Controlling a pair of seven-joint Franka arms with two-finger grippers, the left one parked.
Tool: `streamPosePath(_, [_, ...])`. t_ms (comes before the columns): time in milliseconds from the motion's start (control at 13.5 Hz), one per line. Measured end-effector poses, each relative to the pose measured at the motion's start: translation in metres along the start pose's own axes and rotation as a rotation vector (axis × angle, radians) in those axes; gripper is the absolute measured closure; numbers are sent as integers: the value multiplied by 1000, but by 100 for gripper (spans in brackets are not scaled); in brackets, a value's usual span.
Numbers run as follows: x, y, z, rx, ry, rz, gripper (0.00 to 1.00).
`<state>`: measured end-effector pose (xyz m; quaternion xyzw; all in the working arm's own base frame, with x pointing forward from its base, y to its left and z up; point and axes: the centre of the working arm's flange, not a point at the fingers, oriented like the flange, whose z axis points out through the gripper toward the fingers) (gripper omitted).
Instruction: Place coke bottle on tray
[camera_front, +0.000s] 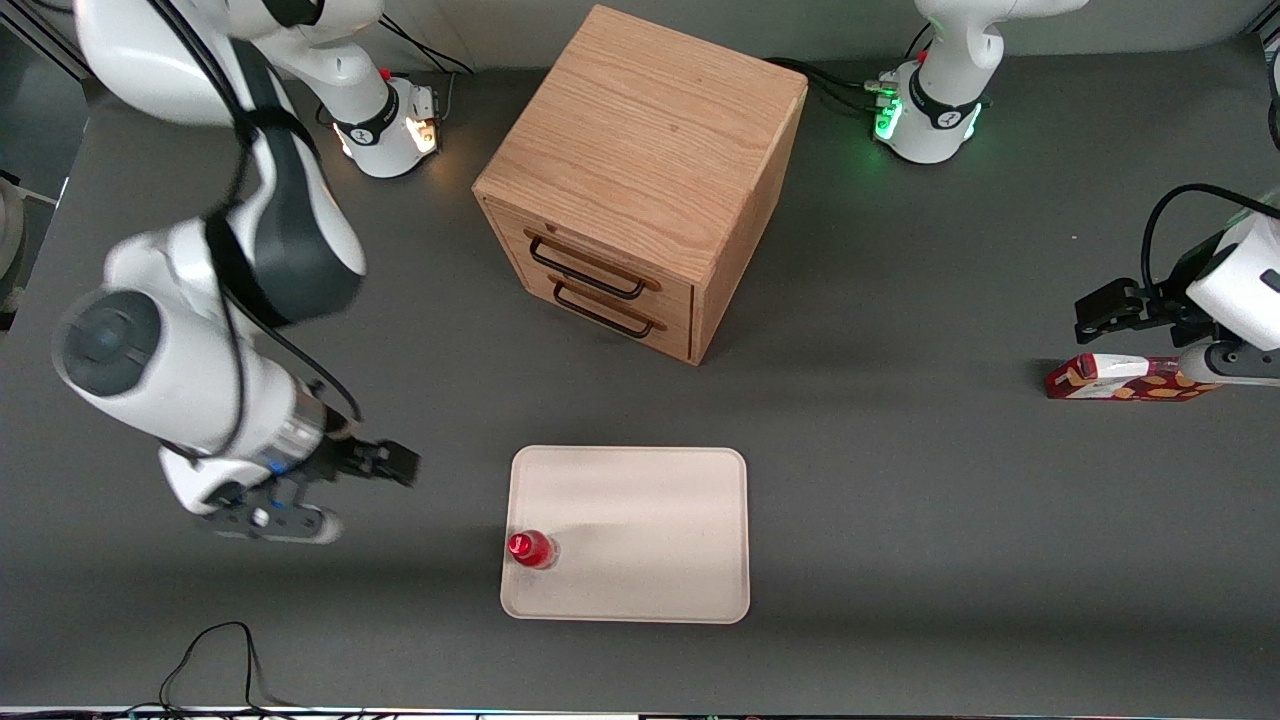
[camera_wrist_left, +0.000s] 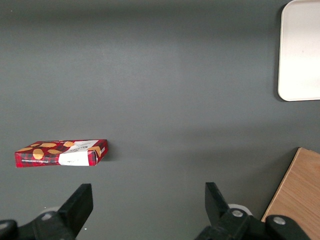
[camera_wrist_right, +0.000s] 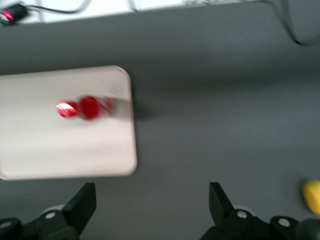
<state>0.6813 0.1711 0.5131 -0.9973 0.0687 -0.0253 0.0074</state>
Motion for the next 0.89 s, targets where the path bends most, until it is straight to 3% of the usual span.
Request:
streamPosePath(222, [-51, 79, -41, -19, -32, 43, 0])
streamPosePath(444, [-106, 141, -62, 7, -55, 67, 0])
streamPosePath(889, [-170, 164, -67, 27, -73, 54, 0])
